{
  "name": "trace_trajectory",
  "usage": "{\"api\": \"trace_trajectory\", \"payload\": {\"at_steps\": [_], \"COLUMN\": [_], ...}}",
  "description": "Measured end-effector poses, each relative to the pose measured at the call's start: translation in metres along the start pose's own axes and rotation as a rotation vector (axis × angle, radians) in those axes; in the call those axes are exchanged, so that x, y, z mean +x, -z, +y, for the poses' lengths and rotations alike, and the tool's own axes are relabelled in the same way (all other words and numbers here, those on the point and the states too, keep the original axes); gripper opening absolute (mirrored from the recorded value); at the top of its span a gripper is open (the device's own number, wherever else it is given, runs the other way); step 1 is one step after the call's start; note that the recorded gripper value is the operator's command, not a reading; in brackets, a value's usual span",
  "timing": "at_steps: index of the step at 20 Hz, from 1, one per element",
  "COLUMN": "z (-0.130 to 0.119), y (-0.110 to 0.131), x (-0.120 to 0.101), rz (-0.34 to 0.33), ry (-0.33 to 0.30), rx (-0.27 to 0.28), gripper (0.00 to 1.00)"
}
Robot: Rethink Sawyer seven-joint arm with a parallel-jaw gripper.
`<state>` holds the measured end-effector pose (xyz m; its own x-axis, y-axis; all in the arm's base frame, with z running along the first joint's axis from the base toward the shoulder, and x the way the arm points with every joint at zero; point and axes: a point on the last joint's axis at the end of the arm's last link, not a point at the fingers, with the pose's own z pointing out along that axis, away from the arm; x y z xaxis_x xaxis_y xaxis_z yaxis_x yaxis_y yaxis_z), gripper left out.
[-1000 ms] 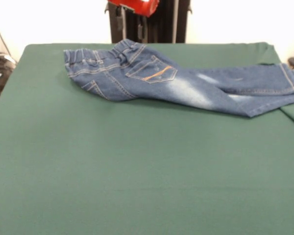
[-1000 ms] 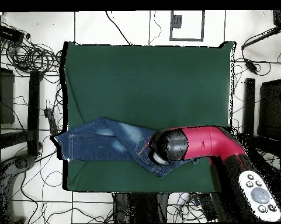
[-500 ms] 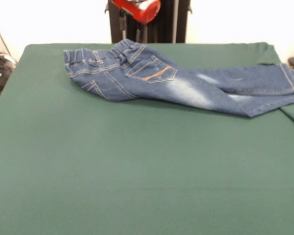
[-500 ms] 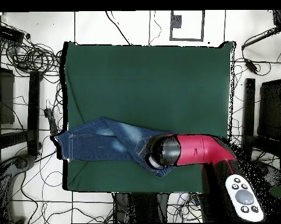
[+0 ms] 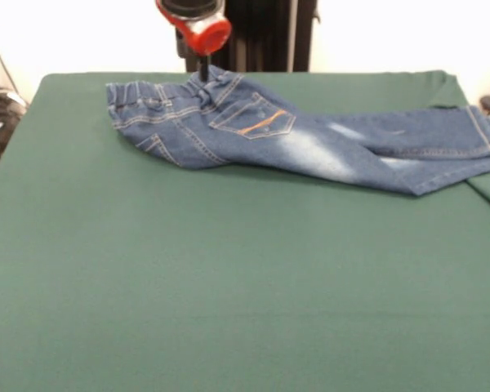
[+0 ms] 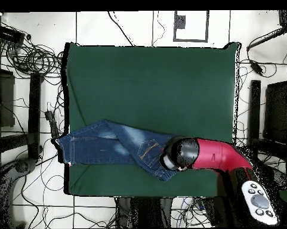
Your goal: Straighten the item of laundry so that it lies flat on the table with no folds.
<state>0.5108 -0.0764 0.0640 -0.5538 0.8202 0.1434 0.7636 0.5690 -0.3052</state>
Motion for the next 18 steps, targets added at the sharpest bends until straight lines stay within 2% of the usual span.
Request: {"api": "trace_trajectory", "payload": {"at_steps": [3,5,8,9,11,12,15,18], "z": [0.003,0.007,0.012,0.017,0.021,0.029,0.036,0.047], "y": [-0.008,-0.017,-0.023,-0.026,-0.027,-0.026,-0.023,-0.011], "x": [-0.013,-0.021,-0.02,-0.016,-0.01,0.001,0.013,0.036], "rz": [0.031,0.057,0.069,0.079,0.085,0.085,0.08,0.074], "ry": [-0.091,-0.174,-0.233,-0.289,-0.33,-0.387,-0.433,-0.506], "rx": [-0.001,0.006,0.016,0.027,0.035,0.041,0.041,0.034], "gripper": [1.0,1.0,1.0,1.0,1.0,1.0,1.0,1.0]}}
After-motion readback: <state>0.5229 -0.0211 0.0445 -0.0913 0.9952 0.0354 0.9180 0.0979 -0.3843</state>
